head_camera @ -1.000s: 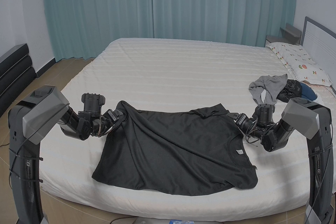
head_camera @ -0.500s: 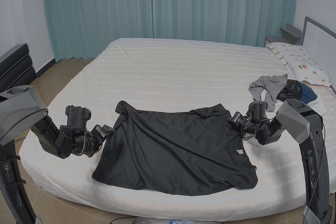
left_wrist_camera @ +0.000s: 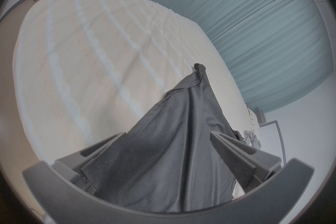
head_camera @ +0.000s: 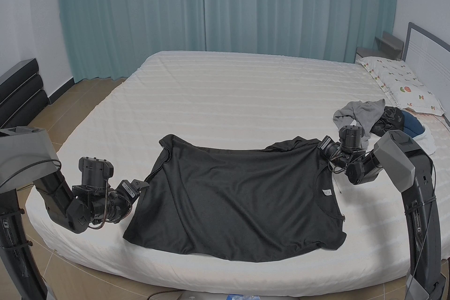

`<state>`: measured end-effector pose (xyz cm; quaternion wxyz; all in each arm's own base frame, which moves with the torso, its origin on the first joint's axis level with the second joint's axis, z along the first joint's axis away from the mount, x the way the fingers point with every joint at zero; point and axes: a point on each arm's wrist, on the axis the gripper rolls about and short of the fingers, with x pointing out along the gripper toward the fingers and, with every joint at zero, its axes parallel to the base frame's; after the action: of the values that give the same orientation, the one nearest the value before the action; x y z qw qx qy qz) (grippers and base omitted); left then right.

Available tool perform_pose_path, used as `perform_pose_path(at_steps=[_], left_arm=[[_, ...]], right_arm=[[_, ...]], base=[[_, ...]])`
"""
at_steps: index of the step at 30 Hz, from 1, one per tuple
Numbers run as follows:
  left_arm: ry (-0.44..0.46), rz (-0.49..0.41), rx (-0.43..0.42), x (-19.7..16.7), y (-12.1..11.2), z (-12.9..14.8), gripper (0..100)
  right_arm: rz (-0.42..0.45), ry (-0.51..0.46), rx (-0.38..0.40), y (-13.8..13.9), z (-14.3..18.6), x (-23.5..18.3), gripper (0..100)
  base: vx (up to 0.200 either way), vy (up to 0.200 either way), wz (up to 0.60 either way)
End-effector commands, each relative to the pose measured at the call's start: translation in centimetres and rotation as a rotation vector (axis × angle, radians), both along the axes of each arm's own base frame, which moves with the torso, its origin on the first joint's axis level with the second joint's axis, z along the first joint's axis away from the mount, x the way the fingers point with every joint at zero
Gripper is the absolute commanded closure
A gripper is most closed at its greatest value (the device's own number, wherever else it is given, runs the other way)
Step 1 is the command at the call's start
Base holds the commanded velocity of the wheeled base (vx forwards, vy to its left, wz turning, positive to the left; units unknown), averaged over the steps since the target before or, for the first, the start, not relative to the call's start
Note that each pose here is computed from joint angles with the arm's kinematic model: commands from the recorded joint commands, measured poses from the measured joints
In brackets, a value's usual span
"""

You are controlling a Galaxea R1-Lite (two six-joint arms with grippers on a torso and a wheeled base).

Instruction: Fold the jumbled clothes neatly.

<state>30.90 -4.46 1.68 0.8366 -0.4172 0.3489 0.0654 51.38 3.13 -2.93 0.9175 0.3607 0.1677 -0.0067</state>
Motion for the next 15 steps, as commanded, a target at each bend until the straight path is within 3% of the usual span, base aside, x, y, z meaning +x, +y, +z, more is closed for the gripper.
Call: perform_pose_path(at_steps=[1, 6, 15], left_arm=[[0.041, 0.000, 0.003, -0.1, 0.0, -1.2, 0], [0.047, 0.000, 0.004, -0.2, 0.1, -1.3, 0], [0.055, -0.005, 0.000, -0.3, -0.2, -1.5, 0]], right_arm=[[-0.052, -0.035, -0.012, -0.5, 0.2, 0.8, 100], [-0.121, -0.064, -0.029, -1.3, 0.1, 1.6, 100], [-0.171, -0.089, -0.033, -3.7, 0.7, 2.2, 100]], base=[[0.000, 0.000, 0.00], [0.000, 0.000, 0.00], [0.000, 0.000, 0.00]])
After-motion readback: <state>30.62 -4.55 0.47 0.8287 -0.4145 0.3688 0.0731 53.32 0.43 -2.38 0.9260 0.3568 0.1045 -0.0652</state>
